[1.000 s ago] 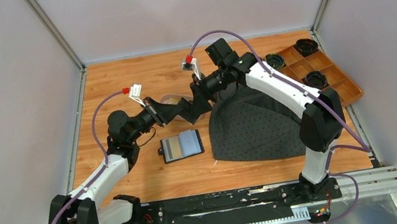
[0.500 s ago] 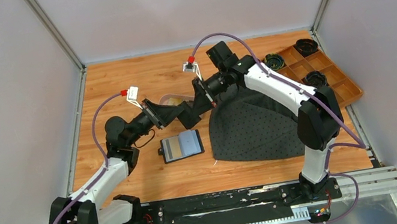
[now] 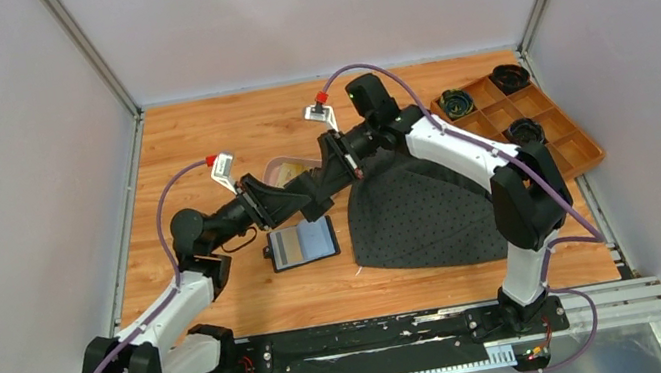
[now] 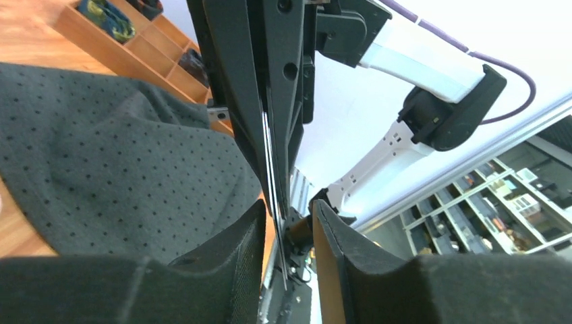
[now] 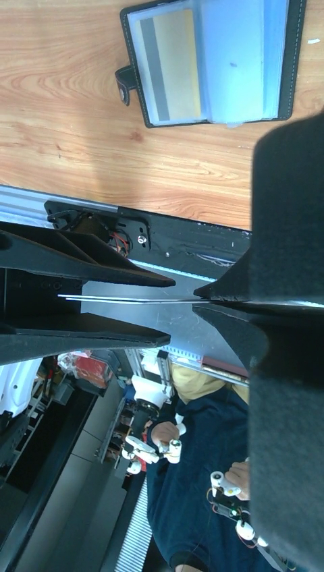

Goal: Put the credit cards into the card holder
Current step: Pick up the credit card from the storage box.

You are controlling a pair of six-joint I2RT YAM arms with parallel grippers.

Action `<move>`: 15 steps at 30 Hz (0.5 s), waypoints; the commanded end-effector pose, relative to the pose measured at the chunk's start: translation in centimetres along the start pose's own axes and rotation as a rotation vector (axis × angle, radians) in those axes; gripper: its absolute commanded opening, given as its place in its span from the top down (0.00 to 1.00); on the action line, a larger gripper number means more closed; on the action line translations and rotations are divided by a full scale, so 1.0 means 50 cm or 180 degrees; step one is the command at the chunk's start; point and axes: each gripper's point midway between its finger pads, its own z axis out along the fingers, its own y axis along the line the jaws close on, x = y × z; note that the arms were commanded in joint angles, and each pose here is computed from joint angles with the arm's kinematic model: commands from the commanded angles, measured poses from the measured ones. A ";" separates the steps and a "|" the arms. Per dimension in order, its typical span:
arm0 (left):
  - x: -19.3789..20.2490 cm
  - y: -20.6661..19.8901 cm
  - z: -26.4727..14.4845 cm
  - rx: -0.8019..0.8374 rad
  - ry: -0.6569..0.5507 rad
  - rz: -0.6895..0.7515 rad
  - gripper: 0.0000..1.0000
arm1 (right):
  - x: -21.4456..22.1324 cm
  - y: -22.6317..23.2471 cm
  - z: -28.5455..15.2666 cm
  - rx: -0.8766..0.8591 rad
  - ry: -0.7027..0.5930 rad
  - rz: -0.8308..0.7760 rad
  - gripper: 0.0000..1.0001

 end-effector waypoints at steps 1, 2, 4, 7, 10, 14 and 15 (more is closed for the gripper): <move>0.016 -0.005 -0.006 0.0018 0.0144 0.0072 0.68 | -0.014 0.037 -0.016 -0.0211 -0.0013 -0.0125 1.00; 0.015 -0.004 -0.005 0.0011 0.0142 0.0065 0.73 | -0.013 0.035 -0.015 -0.0202 -0.0012 -0.0120 1.00; 0.008 -0.005 -0.002 0.0013 0.0126 0.0076 0.87 | -0.013 0.031 -0.014 -0.0168 -0.0018 -0.0106 1.00; 0.002 -0.006 0.004 0.0004 0.0076 0.0071 0.99 | -0.017 0.020 -0.013 -0.0069 -0.0041 -0.0070 0.98; -0.015 0.001 0.002 -0.0110 -0.0141 0.0046 1.00 | -0.025 -0.019 -0.020 0.0442 -0.0108 -0.0130 0.64; -0.025 0.032 -0.013 -0.0523 -0.0476 0.0146 1.00 | -0.016 -0.038 -0.032 0.1008 0.0072 -0.0353 0.37; -0.024 0.038 -0.016 -0.0606 -0.0527 0.0158 1.00 | -0.017 -0.037 -0.031 0.1041 0.0077 -0.0375 0.36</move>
